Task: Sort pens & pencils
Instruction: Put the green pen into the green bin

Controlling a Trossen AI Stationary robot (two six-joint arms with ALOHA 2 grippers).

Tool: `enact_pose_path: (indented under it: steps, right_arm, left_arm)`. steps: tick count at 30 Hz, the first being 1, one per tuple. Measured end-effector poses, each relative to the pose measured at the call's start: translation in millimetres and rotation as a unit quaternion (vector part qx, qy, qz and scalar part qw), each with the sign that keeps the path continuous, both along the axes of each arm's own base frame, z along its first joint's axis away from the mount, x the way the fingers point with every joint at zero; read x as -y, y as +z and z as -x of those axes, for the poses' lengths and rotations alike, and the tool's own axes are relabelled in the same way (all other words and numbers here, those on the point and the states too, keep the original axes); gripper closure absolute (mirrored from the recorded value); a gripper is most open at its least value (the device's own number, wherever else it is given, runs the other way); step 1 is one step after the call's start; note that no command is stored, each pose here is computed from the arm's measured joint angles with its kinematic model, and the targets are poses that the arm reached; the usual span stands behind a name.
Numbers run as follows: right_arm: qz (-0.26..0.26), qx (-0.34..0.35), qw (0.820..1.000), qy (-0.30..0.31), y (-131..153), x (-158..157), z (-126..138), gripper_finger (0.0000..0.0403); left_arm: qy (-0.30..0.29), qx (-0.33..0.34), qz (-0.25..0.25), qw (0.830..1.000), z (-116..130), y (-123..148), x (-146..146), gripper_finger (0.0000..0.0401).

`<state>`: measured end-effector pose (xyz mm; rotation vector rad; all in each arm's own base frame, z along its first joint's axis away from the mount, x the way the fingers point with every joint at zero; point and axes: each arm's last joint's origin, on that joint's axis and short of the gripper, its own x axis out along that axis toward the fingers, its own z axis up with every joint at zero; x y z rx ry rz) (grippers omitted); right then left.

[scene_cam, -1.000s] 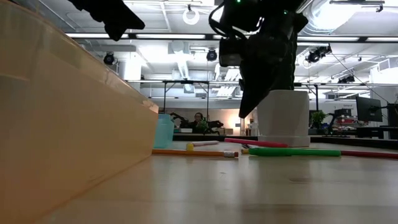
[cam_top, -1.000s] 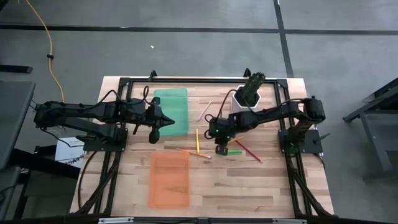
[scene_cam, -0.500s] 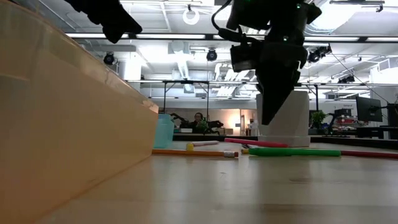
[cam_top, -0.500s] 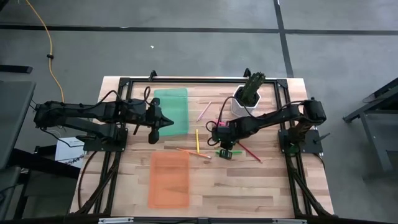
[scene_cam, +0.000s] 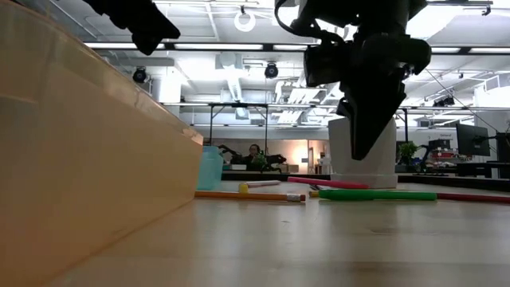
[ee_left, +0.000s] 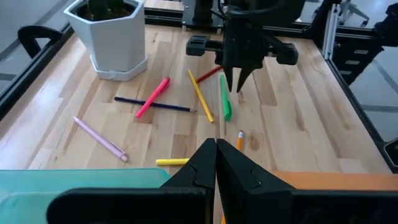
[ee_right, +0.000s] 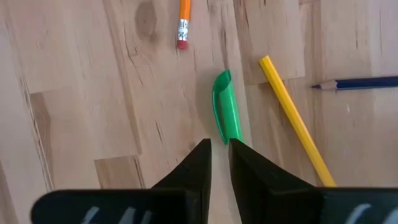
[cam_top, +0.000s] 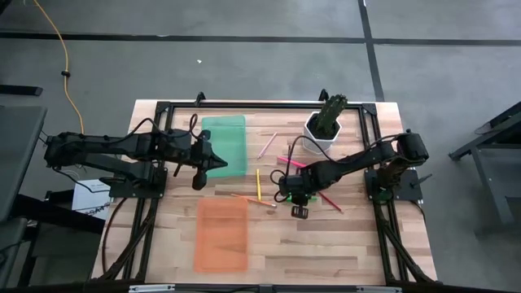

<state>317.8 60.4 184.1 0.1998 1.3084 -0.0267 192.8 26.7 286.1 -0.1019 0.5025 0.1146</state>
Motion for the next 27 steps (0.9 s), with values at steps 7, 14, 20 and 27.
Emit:
enact_pose_path:
  steps: [7, 14, 20, 27]
  right_arm:
    - [0.001, -0.005, 1.0, 0.004, -2, 0, 0, 0.0344]
    - [-0.001, -0.045, 0.999, 0.03, -20, -1, -2, 0.0338]
    - [0.002, -0.048, 0.998, 0.037, -23, 2, -3, 0.0338]
    - [0.012, -0.047, 0.999, 0.022, -23, 16, -5, 0.0338]
  left_arm:
    - [0.0, -0.005, 0.001, 1.0, 0, -1, 0, 0.04]
    - [0.0, -0.015, 0.002, 1.0, 1, -3, 0, 0.04]
    - [0.0, -0.025, 0.004, 1.0, 2, -4, 0, 0.04]
    - [0.003, -0.026, 0.002, 1.0, 3, -4, 0, 0.04]
